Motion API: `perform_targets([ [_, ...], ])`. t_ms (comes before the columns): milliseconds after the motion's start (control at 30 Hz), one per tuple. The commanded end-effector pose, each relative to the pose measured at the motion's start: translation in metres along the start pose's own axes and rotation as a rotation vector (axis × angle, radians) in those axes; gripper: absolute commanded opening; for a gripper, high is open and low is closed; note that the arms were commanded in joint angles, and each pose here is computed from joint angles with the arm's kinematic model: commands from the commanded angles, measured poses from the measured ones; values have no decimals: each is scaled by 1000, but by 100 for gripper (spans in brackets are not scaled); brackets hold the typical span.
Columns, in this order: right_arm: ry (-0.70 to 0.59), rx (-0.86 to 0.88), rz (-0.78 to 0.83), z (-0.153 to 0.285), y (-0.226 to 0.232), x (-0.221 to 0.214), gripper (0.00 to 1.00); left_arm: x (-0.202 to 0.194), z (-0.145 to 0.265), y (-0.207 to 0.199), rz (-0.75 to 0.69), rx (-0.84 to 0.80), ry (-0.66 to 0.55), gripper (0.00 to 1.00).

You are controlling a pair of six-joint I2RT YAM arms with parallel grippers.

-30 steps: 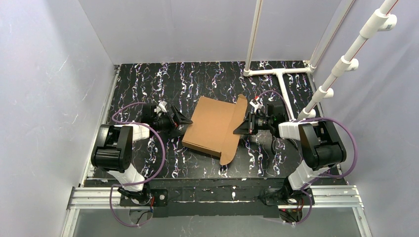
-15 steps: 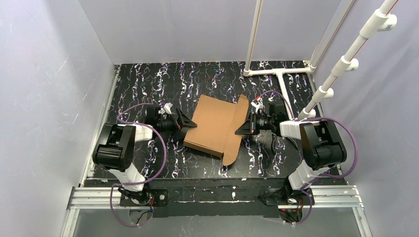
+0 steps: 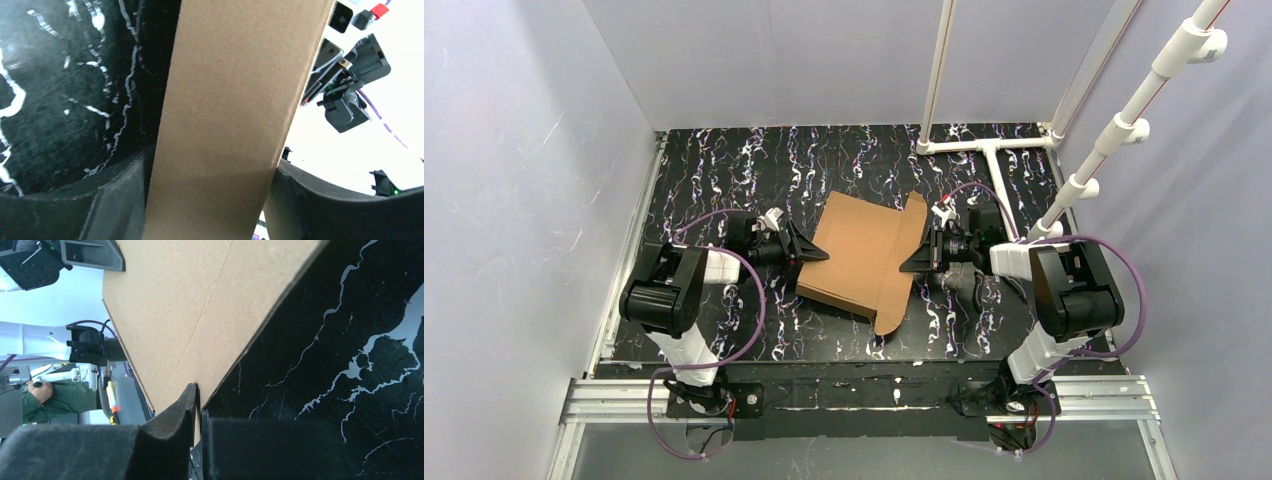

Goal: Fold the paper box
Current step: Close the paper box at the center of the board.

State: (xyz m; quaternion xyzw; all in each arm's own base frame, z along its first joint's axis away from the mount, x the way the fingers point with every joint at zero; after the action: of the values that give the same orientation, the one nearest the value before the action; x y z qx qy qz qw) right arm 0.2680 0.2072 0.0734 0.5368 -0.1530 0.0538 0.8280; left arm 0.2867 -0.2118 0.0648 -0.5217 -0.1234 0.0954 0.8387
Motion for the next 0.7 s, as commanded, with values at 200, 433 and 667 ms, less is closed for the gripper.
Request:
perform_targets([
  [200, 4, -26, 146, 1, -9, 9, 52, 10, 7, -31, -84, -86, -27, 33],
  [433, 66, 23, 366, 15, 14, 8, 91, 37, 45, -52, -132, -144, -126, 25],
  [667, 138, -24, 566, 30, 18, 10, 98, 61, 83, -71, -199, -87, -173, 21],
])
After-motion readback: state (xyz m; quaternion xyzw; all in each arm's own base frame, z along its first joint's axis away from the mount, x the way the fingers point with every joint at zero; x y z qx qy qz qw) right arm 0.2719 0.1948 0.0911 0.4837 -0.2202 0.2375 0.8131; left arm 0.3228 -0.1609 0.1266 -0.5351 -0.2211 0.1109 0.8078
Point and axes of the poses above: each gripper's point midway between its finger pads, its own z axis back along the fingers, its own y axis along the line the jaws close on, x = y × z, the point moved 1 cm from there along z, back along the fingers, and after that the axes turned 5 degrees about -z, right-handed, at the moved point
